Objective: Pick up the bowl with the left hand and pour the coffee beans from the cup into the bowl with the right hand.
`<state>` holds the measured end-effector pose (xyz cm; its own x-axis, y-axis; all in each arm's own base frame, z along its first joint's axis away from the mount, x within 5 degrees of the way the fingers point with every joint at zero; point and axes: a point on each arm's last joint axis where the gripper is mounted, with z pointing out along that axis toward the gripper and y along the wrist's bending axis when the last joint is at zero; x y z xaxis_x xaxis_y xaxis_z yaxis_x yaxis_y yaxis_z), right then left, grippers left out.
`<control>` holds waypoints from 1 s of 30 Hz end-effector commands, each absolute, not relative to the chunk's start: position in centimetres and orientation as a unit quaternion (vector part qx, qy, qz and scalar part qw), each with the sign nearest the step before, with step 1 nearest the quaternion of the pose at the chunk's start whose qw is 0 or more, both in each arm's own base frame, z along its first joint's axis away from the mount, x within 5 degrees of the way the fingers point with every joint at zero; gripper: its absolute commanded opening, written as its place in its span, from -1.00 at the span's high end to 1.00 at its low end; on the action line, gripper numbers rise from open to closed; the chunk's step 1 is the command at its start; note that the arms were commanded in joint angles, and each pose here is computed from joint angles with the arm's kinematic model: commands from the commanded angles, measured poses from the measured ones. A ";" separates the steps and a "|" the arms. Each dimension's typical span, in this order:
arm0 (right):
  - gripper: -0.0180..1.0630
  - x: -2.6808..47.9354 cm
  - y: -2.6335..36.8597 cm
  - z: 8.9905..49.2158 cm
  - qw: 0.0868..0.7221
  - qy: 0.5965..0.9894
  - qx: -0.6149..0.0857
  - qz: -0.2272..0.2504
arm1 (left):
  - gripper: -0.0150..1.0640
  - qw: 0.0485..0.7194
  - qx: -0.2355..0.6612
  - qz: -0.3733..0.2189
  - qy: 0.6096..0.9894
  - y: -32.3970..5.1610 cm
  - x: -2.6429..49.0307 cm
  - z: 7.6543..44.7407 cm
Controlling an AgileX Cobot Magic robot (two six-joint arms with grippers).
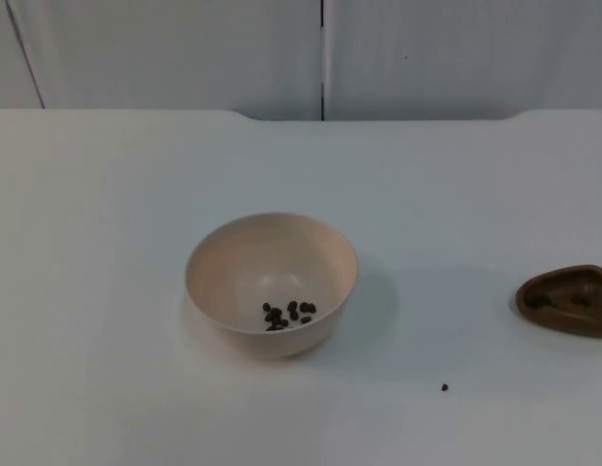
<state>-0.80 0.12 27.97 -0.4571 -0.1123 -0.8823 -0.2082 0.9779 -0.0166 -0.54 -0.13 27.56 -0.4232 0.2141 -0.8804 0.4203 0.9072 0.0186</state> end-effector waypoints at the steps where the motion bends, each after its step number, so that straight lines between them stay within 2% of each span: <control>1: -0.40 -0.8 0.1 28.0 0.517 0.849 -0.095 0.046 | -0.21 0.503 0.188 -0.103 0.837 -0.1 -0.6 27.5; 9: -0.40 -0.8 0.1 28.0 0.517 0.849 -0.098 0.044 | -0.23 0.503 0.188 -0.104 0.837 -0.1 -0.6 27.5; 11: -0.40 -0.8 0.1 28.0 0.517 0.849 -0.098 0.044 | -0.38 0.503 0.187 -0.105 0.837 -0.1 -0.6 27.5; 13: -0.49 -0.8 0.1 28.0 0.517 0.849 -0.098 0.044 | -0.61 0.503 0.183 -0.107 0.838 -0.1 -0.6 27.5; 14: -0.49 -0.8 0.1 28.0 0.517 0.849 -0.098 0.044 | -0.61 0.503 0.183 -0.107 0.838 -0.1 -0.6 27.5; 17: -0.76 -0.8 0.1 28.0 0.517 0.849 -0.099 0.043 | -0.98 0.503 0.181 -0.107 0.839 -0.1 -0.6 27.5; 20: -0.99 -0.8 0.1 28.0 0.517 0.849 -0.099 0.043 | -0.98 0.502 0.180 -0.107 0.839 -0.1 -0.6 27.5; 30: -0.99 -0.8 0.1 28.0 0.517 0.849 -0.099 0.043 | -0.98 0.503 0.164 -0.105 0.842 0.1 -0.5 27.5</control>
